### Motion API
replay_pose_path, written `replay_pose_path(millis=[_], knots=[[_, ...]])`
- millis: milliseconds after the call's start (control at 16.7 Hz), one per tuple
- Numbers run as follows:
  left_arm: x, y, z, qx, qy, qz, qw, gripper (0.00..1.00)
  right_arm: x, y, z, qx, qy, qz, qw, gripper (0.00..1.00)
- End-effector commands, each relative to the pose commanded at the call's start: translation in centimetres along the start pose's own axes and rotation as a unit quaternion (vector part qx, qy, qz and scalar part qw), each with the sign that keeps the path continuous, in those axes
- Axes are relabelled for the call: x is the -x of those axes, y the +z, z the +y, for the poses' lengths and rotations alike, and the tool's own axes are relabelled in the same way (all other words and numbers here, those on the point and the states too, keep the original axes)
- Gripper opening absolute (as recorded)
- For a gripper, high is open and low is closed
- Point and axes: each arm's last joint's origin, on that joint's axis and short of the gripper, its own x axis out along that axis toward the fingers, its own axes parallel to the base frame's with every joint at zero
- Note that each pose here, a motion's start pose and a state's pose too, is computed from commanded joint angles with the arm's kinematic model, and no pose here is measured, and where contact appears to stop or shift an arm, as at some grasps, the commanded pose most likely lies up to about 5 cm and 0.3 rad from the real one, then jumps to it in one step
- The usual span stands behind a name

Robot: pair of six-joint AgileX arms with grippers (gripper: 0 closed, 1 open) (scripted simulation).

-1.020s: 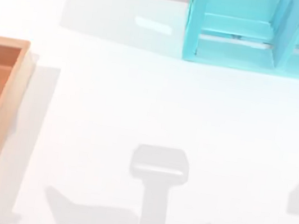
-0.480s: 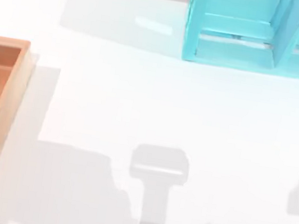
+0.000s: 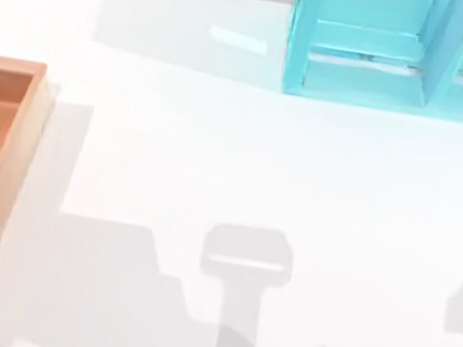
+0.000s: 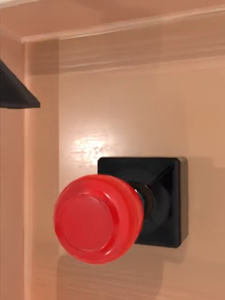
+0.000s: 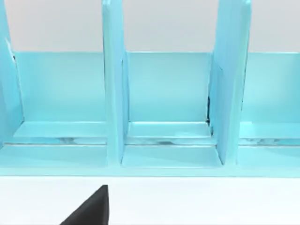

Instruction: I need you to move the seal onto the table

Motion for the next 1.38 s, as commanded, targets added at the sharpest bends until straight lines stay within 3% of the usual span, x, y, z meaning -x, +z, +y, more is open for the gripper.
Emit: replay_pose_path(millis=[600, 900, 1380], knots=[[-9.4, 0.1, 0.2, 0.002, 0.0, -0.001, 1.0, 1.0, 0.0, 0.0, 0.0, 0.0, 0.0, 0.0, 1.0, 1.0], [-9.9, 0.0, 0.1, 0.002, 0.0, 0.001, 1.0, 1.0, 0.0, 0.0, 0.0, 0.0, 0.0, 0.0, 1.0, 1.0], [-9.9, 0.0, 0.1, 0.002, 0.0, 0.001, 1.0, 0.4, 0.0, 0.0, 0.0, 0.0, 0.0, 0.0, 1.0, 1.0]])
